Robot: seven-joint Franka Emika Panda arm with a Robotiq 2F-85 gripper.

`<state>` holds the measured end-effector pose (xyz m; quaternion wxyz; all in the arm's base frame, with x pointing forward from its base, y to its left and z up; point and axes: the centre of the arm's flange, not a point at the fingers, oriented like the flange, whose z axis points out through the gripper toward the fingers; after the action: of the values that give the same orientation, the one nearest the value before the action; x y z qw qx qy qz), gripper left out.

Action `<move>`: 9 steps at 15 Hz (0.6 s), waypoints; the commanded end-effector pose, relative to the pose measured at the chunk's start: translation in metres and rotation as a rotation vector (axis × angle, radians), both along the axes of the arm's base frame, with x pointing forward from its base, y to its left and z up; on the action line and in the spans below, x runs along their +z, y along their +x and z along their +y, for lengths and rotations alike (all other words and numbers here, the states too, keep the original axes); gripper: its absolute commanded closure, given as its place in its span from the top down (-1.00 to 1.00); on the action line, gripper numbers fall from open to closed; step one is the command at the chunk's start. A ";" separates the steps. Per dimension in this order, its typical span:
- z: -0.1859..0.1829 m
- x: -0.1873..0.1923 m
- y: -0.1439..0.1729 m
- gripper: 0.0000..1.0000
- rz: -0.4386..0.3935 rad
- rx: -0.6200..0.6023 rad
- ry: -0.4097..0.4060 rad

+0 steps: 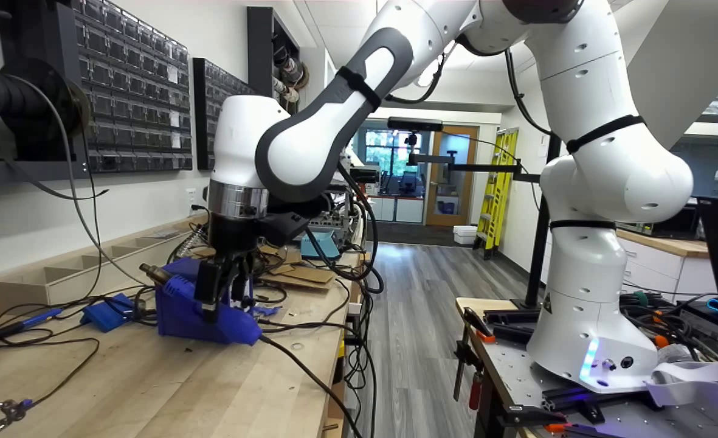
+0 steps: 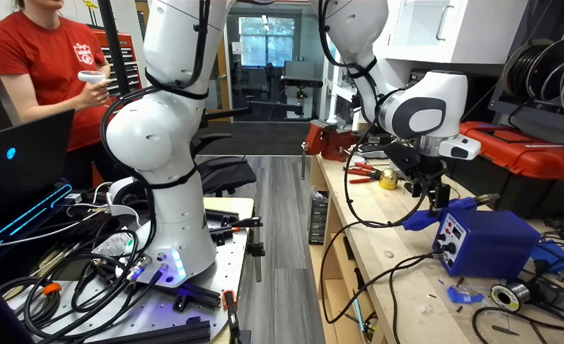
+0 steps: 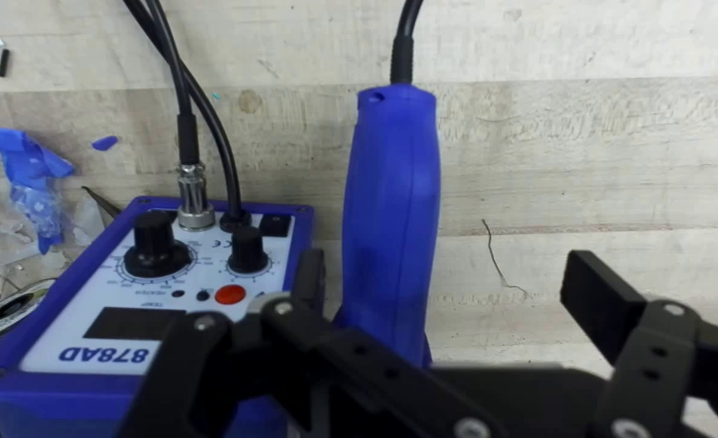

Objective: Pick up the blue tool

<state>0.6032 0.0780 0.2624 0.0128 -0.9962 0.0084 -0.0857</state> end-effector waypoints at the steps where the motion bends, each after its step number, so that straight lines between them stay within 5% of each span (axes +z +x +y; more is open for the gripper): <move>1: -0.007 -0.006 0.016 1.00 0.006 0.009 0.004; 9: -0.016 -0.019 0.023 1.00 0.026 -0.010 0.031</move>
<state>0.6167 0.0693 0.2444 0.0172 -0.9967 0.0163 -0.0771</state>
